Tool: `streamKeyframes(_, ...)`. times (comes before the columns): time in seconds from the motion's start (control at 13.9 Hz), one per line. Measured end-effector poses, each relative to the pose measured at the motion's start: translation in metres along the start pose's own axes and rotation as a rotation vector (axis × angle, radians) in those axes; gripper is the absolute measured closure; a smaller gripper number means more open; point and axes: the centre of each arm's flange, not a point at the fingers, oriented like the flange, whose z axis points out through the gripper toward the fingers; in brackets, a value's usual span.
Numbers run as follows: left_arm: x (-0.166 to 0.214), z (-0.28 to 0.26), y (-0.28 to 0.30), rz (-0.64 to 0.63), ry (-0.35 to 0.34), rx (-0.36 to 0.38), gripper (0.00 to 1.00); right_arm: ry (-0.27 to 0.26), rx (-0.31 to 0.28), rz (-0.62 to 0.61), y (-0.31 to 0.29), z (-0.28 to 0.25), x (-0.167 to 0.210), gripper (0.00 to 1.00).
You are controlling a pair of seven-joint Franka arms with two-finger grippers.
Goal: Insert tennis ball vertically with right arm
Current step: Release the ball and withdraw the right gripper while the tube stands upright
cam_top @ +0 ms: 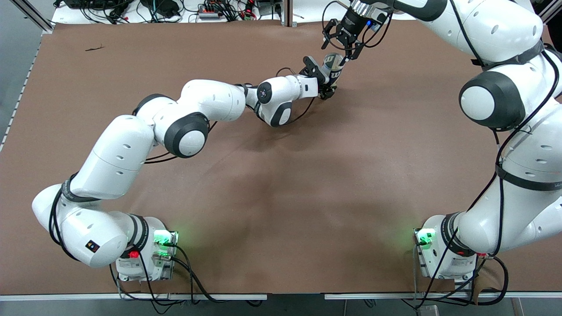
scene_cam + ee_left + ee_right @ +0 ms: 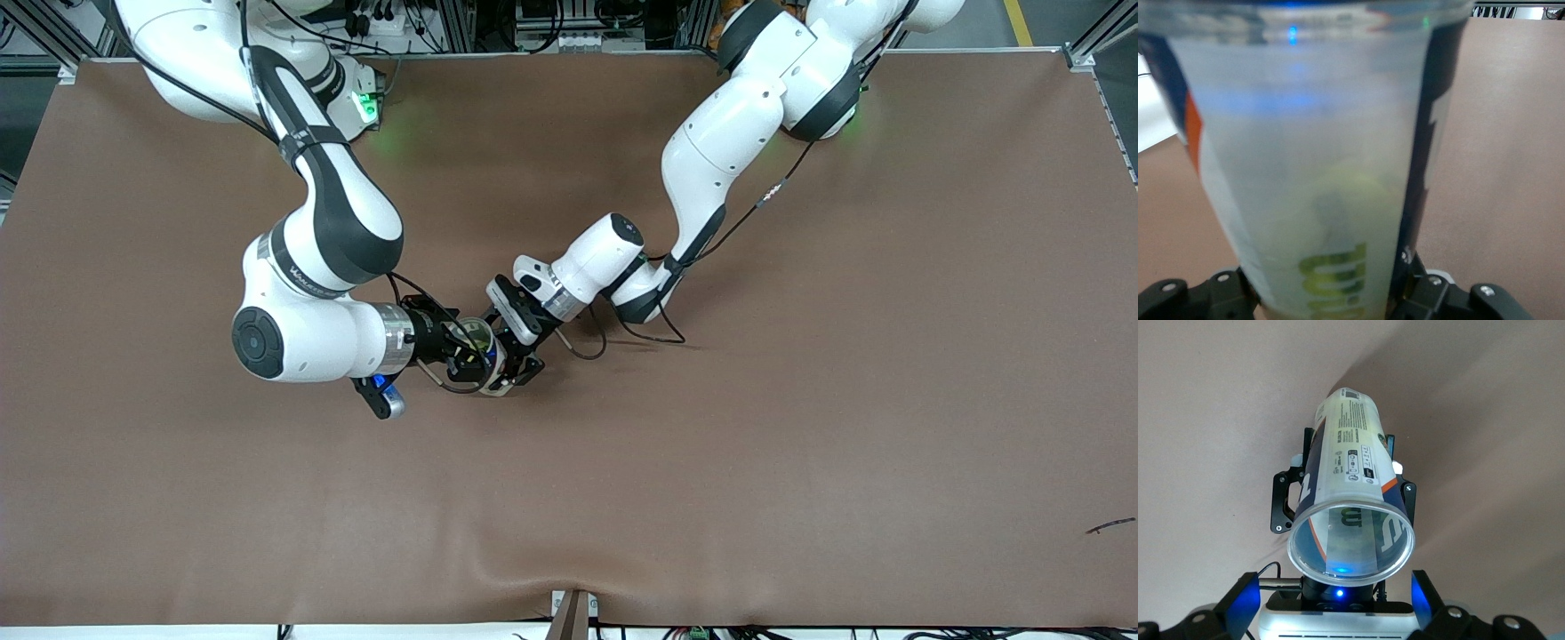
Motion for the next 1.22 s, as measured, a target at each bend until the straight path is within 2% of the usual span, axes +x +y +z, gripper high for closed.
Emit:
streamKeyframes(0.22,0.0,0.0,0.0,0.0,0.0,0.0,0.18,0.004,0.002,-0.009,0.0,-0.002,0.002,0.0)
streamKeyframes(0.36,0.0,0.0,0.0,0.0,0.0,0.0,0.16,0.021,-0.001,-0.086,0.001,-0.007,0.003,0.0)
streamKeyframes(0.5,0.0,0.0,0.0,0.0,0.002,0.001,0.12,0.072,-0.044,-0.189,0.008,-0.019,0.009,0.0)
streamKeyframes(0.58,0.001,0.0,0.0,-0.003,0.005,0.002,0.02,0.097,-0.065,-0.242,0.014,-0.029,0.016,0.0)
streamKeyframes(0.65,0.001,-0.001,-0.001,-0.016,0.005,0.002,0.0,0.115,-0.086,-0.299,0.021,-0.041,0.023,0.0)
streamKeyframes(0.79,0.001,-0.001,-0.001,-0.05,0.006,0.002,0.0,0.152,-0.135,-0.411,0.039,-0.068,0.043,0.0)
streamKeyframes(1.01,-0.007,0.0,0.0,-0.073,-0.009,-0.001,0.0,0.218,-0.245,-0.573,0.076,-0.107,0.086,0.0)
streamKeyframes(1.22,-0.035,-0.001,-0.005,-0.089,-0.063,-0.002,0.0,0.226,-0.251,-0.681,0.131,-0.16,0.128,0.0)
